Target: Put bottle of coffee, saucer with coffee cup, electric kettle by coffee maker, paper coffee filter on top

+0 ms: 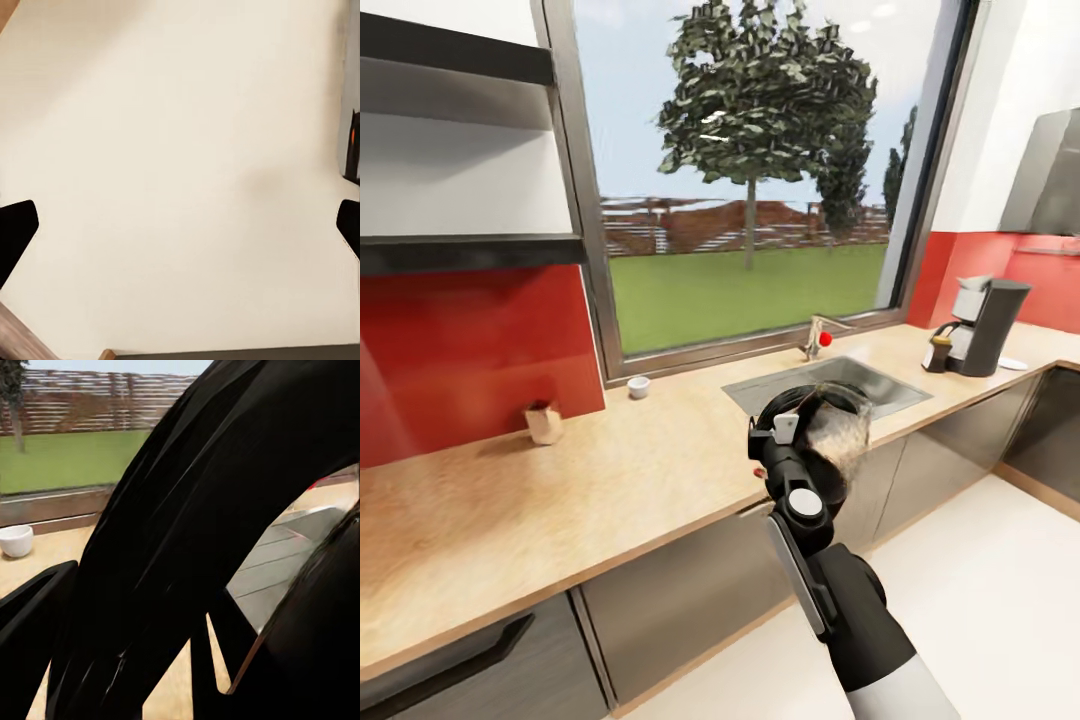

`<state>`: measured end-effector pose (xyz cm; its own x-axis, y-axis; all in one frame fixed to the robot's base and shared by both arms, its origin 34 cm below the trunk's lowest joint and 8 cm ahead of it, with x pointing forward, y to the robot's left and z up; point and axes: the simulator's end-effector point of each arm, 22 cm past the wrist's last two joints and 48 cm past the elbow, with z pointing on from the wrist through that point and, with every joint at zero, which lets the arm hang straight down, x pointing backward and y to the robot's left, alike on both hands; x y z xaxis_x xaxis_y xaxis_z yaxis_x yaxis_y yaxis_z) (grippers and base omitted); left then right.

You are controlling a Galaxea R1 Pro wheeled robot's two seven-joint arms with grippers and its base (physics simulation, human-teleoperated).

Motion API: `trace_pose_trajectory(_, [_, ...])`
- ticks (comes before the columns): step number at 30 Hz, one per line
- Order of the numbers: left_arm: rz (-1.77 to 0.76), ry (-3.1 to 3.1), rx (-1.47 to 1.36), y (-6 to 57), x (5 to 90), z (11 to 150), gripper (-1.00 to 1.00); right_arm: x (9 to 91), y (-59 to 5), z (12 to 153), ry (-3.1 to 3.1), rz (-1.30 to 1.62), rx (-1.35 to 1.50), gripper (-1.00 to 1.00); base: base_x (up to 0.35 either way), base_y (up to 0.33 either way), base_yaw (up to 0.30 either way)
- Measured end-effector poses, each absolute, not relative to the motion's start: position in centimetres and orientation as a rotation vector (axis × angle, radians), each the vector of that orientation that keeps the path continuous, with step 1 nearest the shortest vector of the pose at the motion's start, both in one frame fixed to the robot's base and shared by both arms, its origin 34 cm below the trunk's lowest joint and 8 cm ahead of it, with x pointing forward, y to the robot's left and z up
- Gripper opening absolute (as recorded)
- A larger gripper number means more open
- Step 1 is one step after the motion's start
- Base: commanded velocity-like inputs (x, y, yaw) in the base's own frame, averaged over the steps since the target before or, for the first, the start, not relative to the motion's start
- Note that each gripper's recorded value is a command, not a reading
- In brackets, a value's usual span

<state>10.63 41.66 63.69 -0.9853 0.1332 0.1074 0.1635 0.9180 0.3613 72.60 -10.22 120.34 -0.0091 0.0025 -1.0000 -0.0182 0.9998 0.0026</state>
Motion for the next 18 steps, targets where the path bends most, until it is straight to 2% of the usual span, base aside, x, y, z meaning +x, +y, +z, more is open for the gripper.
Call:
trace_pose_trajectory(13, [-0.577, -3.000, -0.228, 41.74, 10.85, 63.70, 1.00, 72.62, -10.21, 120.19, 1.583, 0.016, -0.013, -1.00, 0.114, -0.271, -0.274])
trace_pose_trajectory(18, [-0.578, -2.999, -0.227, 41.82, 10.82, 63.72, 1.00, 72.65, -10.24, 120.09, 1.585, 0.014, -0.013, -1.00, 0.202, -0.243, -0.060])
